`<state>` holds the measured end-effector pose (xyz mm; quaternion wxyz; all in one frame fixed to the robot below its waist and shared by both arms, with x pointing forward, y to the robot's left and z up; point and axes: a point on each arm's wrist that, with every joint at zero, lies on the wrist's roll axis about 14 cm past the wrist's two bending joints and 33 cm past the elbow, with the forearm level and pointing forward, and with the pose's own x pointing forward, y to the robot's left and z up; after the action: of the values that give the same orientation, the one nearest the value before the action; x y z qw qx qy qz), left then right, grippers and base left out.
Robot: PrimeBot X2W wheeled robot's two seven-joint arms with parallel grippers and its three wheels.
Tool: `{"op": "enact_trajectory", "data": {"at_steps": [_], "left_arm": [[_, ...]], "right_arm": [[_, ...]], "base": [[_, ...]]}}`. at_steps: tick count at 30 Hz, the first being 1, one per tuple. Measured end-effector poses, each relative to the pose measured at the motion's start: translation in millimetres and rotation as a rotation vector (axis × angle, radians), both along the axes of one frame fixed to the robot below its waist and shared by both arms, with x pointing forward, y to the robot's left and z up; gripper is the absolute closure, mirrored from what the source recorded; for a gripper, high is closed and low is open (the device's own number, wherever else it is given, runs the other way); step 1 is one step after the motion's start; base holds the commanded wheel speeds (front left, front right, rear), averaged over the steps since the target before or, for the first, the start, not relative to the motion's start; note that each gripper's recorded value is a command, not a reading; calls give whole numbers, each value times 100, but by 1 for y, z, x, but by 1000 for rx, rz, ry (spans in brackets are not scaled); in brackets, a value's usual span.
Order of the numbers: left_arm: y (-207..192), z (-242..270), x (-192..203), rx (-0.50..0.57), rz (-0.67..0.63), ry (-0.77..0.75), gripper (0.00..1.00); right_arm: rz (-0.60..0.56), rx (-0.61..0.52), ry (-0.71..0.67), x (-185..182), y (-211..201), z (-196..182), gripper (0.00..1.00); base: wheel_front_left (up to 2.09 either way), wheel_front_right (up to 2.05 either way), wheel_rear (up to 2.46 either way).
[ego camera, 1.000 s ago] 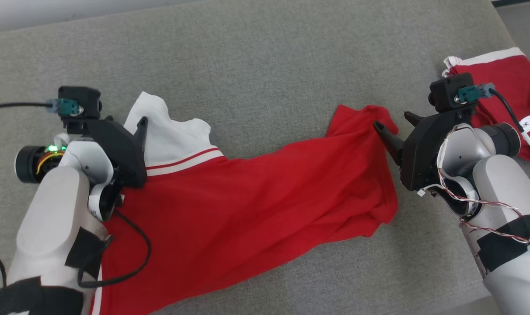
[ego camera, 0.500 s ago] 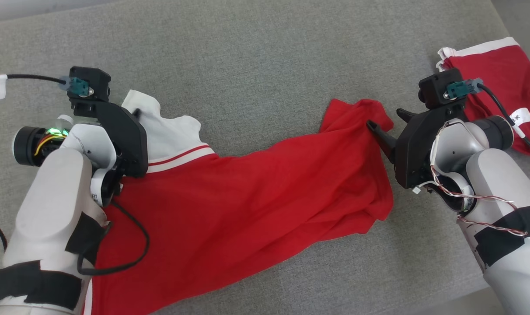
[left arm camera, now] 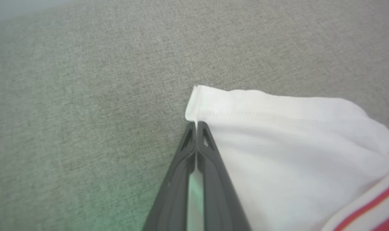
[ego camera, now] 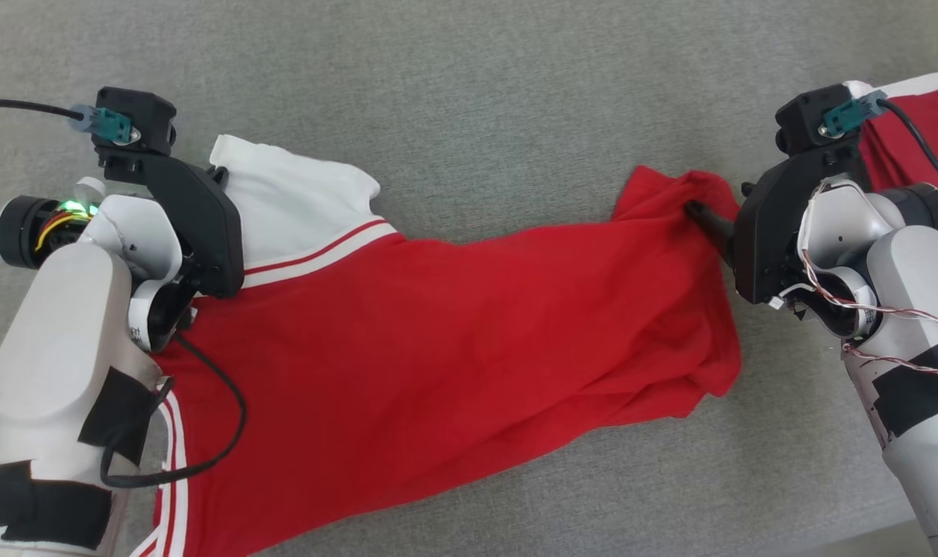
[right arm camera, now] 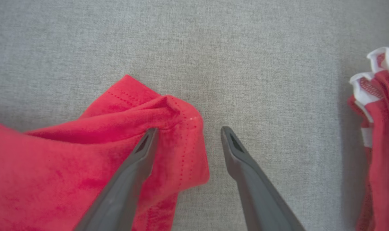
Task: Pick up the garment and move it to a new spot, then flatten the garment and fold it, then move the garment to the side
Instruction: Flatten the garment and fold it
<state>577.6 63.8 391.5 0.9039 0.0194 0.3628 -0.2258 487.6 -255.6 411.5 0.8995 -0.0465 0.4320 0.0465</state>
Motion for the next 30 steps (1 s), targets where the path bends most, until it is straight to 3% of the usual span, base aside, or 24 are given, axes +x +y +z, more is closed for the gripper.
{"op": "enact_trajectory", "data": {"at_steps": [14,15,16,17,18,24,30], "left_arm": [[8,3,-4,-10,4,-16,100],[8,3,-4,-11,4,-17,100],[8,3,-3,-12,3,-22,100],[8,3,-3,-14,4,-26,100],[8,3,-3,-15,4,-27,100],[10,20,5,-63,27,-114,100],[9,81,25,-277,120,-296,100]], "right_arm": [[3,-8,1,17,7,0,0],[3,-10,-1,19,8,0,21],[2,-9,-3,20,8,0,57],[2,-10,-3,21,9,-1,84],[4,-11,-1,21,10,-1,100],[16,-1,-54,27,17,8,100],[2,84,-190,40,24,41,100]], "base": [[0,0,0],[0,0,0],[0,0,0],[0,0,0],[0,0,0],[0,0,0],[0,0,0]]}}
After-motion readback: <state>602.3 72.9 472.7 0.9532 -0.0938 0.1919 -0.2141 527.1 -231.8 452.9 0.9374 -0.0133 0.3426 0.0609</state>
